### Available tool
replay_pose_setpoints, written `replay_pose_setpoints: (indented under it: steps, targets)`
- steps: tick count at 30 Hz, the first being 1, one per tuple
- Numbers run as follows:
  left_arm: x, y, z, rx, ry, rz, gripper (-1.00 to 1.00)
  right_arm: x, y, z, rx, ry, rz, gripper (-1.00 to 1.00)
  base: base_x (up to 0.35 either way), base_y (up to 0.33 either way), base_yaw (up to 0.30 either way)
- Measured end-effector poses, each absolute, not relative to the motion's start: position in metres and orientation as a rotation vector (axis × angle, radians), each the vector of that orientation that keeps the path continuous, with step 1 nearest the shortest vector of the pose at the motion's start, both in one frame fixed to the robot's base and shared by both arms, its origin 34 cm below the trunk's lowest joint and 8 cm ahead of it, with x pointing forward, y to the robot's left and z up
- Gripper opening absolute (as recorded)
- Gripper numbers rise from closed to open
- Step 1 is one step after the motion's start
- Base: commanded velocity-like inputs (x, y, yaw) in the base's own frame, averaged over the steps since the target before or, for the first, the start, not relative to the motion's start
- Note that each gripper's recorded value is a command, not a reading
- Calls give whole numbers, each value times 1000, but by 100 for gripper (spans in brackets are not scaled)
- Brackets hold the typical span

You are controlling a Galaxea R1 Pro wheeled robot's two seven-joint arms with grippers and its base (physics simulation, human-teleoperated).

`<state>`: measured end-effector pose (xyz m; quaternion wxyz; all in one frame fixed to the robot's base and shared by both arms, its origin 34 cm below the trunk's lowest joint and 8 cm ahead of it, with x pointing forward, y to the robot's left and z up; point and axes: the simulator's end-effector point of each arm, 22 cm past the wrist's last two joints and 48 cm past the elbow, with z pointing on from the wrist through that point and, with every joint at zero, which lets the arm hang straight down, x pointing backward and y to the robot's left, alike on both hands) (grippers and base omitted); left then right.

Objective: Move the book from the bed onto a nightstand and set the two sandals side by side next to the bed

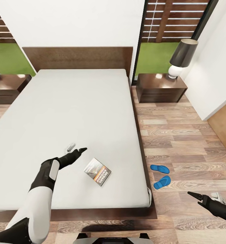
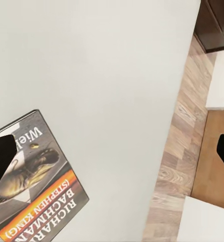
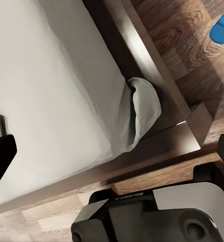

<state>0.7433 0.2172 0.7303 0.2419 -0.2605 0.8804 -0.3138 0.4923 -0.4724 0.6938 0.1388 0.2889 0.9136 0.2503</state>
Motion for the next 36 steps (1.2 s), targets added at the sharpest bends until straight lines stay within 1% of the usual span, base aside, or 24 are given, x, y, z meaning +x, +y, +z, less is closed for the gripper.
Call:
replay_pose_setpoints:
  steps: [36]
  targets:
    - [765,221,731,-661,2377,-836,100,500,-472,678,835,2640,724,100,0,0,0]
